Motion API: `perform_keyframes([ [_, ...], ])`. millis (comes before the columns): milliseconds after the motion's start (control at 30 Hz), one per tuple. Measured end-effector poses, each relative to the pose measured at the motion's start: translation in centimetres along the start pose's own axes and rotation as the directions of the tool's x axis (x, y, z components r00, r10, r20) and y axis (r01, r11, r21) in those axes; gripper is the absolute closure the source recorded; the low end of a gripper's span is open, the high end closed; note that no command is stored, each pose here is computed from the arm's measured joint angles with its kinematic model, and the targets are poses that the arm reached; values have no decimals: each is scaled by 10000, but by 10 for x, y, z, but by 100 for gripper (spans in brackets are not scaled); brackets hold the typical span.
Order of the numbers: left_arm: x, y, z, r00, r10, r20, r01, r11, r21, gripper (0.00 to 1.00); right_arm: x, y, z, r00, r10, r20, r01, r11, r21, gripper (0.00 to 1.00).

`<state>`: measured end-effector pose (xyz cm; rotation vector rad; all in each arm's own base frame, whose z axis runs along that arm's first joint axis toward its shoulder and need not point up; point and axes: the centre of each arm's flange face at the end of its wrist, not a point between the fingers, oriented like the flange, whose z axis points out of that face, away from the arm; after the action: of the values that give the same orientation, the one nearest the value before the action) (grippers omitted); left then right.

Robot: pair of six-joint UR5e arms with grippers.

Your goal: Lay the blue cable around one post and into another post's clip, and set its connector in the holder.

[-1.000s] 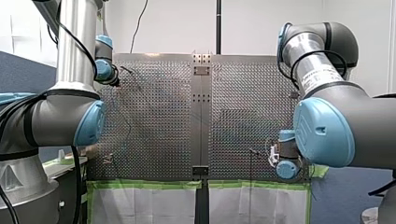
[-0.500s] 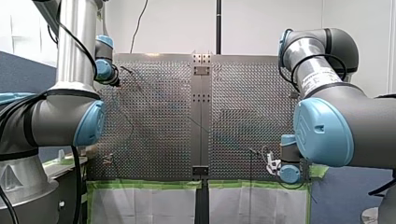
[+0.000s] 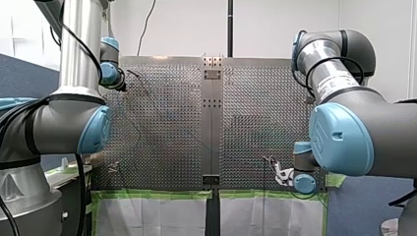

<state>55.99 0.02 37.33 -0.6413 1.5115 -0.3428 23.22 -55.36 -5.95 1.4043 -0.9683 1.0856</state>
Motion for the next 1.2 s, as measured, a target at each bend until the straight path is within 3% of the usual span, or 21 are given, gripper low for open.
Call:
perform_keyframes([
  [133,0,0,0,10000,2,-24,-2,10000,-12,0,2,-3,1,9995,215,-232,-208,9993,319,100],
  [267,1,0,-1,10000,1,-50,-1,10000,-28,0,4,-3,4,9974,558,-450,-530,9967,608,100],
  [467,2,-1,-1,10000,9,-92,-10,10000,-39,0,6,-1,8,9913,1109,-713,-1033,9894,1023,100],
  [567,2,-1,-1,9999,13,-104,-14,10000,-45,0,7,-1,9,9869,1394,-809,-1286,9836,1262,100],
  [733,3,-1,-2,9999,42,-132,-44,9999,-110,0,7,-4,9,9812,1767,-770,-1615,9719,1715,100],
  [1000,5,-2,-4,9998,111,-183,-115,9997,-198,0,5,-8,5,9784,2027,-413,-1872,9526,2397,100],
  [1200,6,-3,-5,9997,118,-211,-122,9997,-195,0,1,-5,4,9781,2075,-167,-1950,9411,2761,100],
])
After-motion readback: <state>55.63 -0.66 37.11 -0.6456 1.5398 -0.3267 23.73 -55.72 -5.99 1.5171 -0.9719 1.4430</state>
